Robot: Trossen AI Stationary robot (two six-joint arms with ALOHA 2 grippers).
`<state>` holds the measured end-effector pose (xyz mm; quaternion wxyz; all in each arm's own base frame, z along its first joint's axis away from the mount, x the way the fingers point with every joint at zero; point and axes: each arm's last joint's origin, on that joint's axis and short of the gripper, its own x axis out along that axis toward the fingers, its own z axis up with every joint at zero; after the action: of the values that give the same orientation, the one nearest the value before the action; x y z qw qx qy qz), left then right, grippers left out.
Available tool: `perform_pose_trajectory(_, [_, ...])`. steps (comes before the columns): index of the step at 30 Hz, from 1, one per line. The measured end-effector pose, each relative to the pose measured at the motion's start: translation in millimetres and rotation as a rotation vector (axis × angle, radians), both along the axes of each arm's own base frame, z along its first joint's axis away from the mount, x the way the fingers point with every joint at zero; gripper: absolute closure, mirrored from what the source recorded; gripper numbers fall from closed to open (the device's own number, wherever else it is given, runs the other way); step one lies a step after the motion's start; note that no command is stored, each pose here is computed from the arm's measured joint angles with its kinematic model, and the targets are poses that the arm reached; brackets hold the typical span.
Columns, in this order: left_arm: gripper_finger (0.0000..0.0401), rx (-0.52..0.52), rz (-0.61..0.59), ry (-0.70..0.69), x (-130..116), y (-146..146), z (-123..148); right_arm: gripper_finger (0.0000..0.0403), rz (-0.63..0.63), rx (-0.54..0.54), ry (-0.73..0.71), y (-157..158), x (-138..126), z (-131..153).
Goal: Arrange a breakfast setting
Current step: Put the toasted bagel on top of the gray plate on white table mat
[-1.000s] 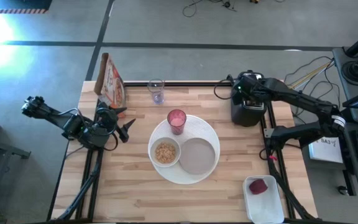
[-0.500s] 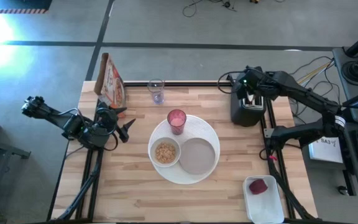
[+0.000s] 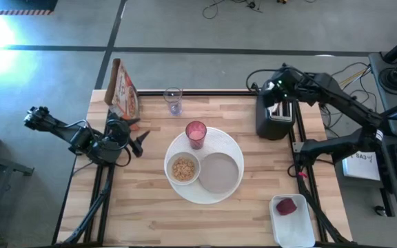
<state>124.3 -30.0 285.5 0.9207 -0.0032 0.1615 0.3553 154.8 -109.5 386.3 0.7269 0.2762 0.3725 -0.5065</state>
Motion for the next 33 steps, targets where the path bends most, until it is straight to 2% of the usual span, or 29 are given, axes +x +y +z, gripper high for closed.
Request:
perform_pose_trajectory(7, [0.0118, 0.031, 0.041, -0.015, -0.6, 1.0, 0.7, 0.0358, 0.171, 0.106, -0.11, 9.9, 21.6, -12.9])
perform_pose_trajectory(17, [0.0118, 0.031, 0.04, -0.014, -0.6, 1.0, 0.6, 0.0358, 0.412, 0.156, -0.255, 37.7, 59.0, -42.0])
perform_pose_trajectory(21, [0.0118, 0.032, 0.042, -0.017, -0.7, 1.1, 1.4, 0.0358, 0.468, 0.17, -0.265, 52.2, 68.5, -57.4])
perform_pose_trajectory(26, [0.0118, 0.065, 0.074, -0.025, -1.8, 2.2, 3.3, 0.0358, 0.535, 0.171, -0.344, 69.9, 82.4, -78.3])
perform_pose_trajectory(33, [0.0118, 0.093, 0.081, -0.016, -3.3, 3.1, 4.4, 0.0358, 0.599, 0.259, -0.452, 92.8, 91.7, -110.6])
